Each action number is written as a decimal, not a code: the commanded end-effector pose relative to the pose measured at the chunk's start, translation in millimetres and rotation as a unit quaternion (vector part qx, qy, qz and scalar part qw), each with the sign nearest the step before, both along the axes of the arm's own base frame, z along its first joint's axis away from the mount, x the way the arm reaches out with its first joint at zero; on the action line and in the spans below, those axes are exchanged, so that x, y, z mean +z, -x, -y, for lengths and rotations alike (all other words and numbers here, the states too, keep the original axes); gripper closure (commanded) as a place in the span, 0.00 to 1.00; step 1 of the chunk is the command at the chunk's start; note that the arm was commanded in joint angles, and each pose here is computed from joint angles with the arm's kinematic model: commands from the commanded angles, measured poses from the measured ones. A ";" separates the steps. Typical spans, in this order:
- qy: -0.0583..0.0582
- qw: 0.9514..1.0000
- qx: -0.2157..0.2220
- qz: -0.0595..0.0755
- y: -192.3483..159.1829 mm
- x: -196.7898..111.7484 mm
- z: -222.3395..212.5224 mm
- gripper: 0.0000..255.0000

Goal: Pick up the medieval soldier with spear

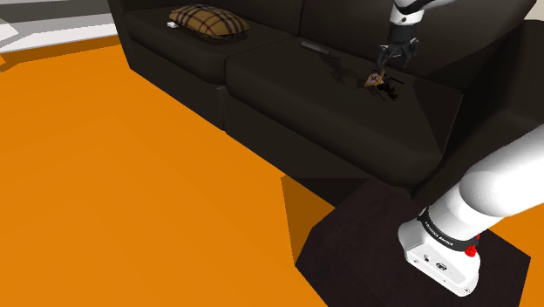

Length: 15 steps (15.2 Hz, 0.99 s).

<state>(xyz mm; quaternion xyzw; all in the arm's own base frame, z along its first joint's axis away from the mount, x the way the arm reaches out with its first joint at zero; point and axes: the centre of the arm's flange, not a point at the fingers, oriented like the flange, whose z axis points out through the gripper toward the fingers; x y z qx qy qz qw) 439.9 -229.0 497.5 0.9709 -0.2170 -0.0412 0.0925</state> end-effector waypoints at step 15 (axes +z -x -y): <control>0.024 0.997 -0.064 -0.039 -25.0 -85.3 96.8 0.00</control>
